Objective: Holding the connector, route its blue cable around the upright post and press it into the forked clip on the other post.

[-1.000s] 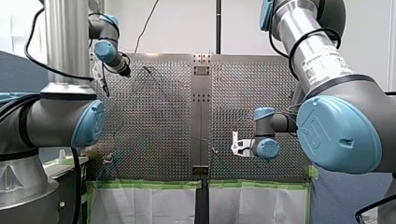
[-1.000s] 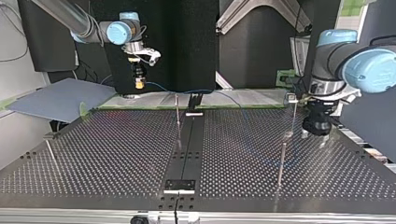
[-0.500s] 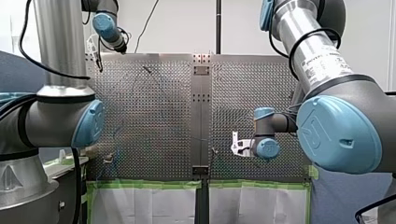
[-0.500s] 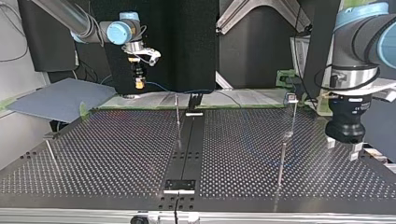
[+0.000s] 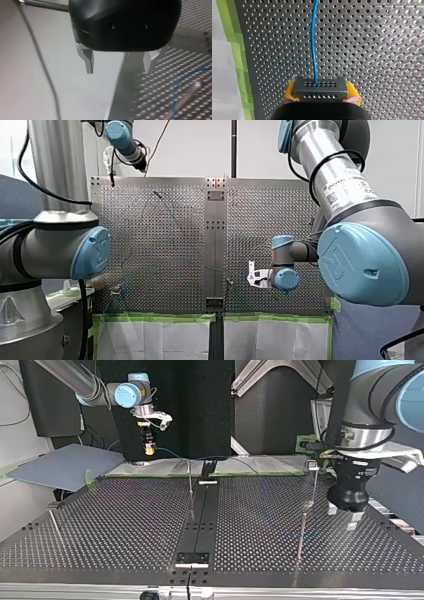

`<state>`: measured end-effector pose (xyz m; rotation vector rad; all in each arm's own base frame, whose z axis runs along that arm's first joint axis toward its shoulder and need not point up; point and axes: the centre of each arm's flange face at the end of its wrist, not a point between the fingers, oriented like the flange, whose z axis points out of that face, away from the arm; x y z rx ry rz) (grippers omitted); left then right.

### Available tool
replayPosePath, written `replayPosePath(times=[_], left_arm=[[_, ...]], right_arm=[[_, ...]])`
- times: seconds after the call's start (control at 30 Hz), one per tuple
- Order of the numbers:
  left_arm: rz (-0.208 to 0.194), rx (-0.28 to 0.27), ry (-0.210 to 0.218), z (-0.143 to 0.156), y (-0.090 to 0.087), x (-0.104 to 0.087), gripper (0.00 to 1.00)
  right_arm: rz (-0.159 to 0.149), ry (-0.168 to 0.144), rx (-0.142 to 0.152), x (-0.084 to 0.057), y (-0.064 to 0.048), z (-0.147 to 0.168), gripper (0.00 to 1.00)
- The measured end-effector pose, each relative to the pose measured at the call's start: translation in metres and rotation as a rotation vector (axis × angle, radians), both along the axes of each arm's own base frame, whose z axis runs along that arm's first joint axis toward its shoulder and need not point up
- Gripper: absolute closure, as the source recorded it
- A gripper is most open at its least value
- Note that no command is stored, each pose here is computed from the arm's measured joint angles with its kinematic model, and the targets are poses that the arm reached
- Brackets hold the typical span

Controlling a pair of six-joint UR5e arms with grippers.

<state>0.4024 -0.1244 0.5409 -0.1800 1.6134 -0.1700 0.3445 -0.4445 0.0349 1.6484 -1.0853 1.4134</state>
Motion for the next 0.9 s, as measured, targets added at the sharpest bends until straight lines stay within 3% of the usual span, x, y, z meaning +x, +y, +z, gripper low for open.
replayPosePath(times=[0.33,0.9], left_arm=[[-0.022,0.073,0.128,-0.025,-0.005,0.006,0.02],[-0.028,0.079,0.266,-0.036,-0.006,-0.010,0.02]], right_arm=[[0.000,0.000,0.000,0.000,0.000,0.000,1.00],[0.000,0.002,0.001,0.000,0.000,0.000,1.00]])
